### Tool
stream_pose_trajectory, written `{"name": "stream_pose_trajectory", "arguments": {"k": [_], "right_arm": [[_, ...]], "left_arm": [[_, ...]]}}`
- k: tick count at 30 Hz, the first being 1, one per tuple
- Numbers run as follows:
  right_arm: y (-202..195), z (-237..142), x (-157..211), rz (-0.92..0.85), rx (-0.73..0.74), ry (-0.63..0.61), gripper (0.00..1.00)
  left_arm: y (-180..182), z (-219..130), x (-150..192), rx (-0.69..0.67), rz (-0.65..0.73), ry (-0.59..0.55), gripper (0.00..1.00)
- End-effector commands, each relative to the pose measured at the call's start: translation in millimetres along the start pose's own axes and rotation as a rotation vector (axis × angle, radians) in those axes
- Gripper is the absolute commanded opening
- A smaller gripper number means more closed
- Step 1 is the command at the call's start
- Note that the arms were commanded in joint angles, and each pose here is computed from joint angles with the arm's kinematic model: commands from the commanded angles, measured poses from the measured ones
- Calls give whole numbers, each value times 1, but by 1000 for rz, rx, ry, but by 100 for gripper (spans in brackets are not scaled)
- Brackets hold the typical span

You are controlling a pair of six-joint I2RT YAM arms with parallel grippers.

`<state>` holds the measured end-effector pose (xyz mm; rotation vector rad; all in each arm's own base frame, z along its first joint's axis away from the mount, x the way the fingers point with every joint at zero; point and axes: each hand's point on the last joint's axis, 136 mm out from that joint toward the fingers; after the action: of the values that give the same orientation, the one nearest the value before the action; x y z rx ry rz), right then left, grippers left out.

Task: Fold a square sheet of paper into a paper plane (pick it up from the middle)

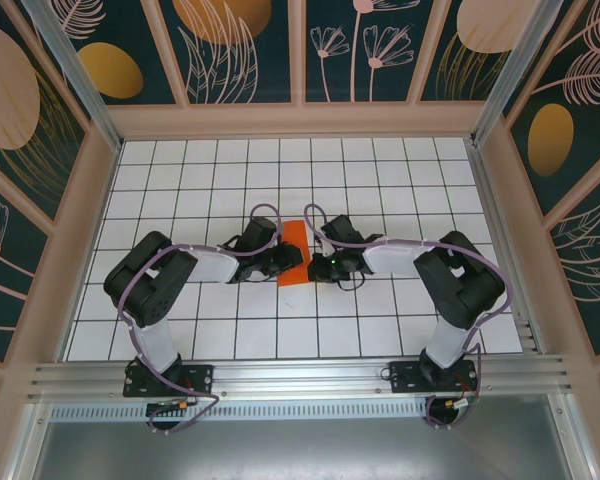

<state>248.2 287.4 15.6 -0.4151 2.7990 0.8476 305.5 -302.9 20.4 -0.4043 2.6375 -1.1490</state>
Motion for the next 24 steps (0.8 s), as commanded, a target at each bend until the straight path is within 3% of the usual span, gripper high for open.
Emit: {"name": "stream_pose_trajectory", "arguments": {"k": [1,9,15,24], "right_arm": [[-22,-3,38,32,65,116,11],[23,-37,-17,-59,-29,-62,13],[24,-17,-23,-66,-28,-25,13],[4,2,0,-37,14,51,12]], "left_arm": [[32,3,-2,-119,-31,-24,24],[33,4,-1,-119,-30,-20,24],[32,4,-1,-114,-30,-19,24],[30,4,-2,-111,-31,-22,24]]}}
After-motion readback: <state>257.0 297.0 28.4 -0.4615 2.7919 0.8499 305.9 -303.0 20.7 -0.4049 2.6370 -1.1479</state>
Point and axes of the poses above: each hand's point on the last joint's axis, 136 mm out from that joint toward the fingers, its own z axis out along the fingers, its own y axis along the line the jaws close on, x = y × z, and after that the axes turned 6 degrees about -z, right-handed
